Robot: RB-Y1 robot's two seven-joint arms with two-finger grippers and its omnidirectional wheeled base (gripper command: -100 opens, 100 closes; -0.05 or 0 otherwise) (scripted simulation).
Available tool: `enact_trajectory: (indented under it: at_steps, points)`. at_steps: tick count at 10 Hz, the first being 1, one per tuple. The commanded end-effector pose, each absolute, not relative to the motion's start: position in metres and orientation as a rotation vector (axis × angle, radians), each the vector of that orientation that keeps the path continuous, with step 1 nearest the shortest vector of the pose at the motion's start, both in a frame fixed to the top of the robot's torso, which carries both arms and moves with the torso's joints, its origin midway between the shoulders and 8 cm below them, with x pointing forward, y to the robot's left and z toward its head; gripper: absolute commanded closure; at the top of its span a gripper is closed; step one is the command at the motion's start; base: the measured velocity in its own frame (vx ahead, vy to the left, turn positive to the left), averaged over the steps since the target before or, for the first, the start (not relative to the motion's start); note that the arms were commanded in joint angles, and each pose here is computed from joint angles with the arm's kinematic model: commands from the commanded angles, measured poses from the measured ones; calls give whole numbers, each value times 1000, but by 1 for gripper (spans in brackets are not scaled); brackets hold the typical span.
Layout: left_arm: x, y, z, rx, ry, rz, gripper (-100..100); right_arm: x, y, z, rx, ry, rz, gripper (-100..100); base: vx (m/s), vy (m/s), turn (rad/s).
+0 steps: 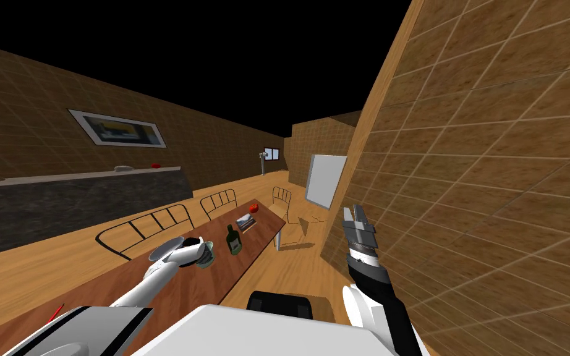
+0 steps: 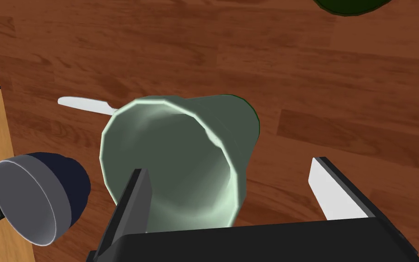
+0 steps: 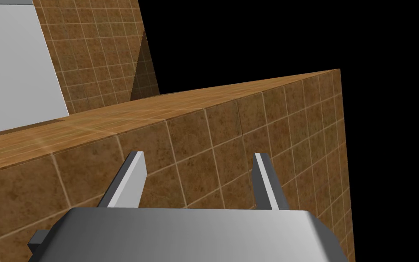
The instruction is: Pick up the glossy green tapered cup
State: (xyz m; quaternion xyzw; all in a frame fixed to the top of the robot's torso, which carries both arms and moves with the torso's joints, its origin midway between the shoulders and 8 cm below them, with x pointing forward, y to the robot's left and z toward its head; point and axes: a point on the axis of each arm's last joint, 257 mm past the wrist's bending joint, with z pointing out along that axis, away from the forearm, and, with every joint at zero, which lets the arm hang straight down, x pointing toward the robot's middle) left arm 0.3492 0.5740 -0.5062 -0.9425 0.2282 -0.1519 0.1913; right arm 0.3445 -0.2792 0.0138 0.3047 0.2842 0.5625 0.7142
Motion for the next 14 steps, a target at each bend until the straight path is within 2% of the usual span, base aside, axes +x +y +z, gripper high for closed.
enact_trajectory:
  at_steps: [1, 2, 3, 4, 5, 8, 14]
  points:
    - [334, 582, -510, -2681, 596, -368, -100, 345, -279, 14, 675, 630, 1246, 0, 13, -5, -113]
    - [341, 579, -508, -2665, 617, -393, -100, 345, -279, 14, 675, 630, 1246, 0, 6, 0, -23]
    - [340, 579, -509, -2670, 612, -388, 0, 345, -279, 14, 675, 630, 1246, 0, 0, 0, 0]
    - [332, 578, -511, -2653, 661, -396, -100, 345, -279, 14, 675, 630, 1246, 0, 106, 29, 238]
    - [327, 576, -512, -2638, 704, -405, -100, 344, -279, 14, 675, 630, 1246, 0, 245, 7, 522]
    - [315, 572, -516, -2622, 759, -411, -100, 344, -279, 14, 675, 630, 1246, 0, 189, -17, 116]
    - [277, 548, -526, -2577, 952, -444, -100, 344, -279, 14, 675, 630, 1246, 0, 173, -17, 221]
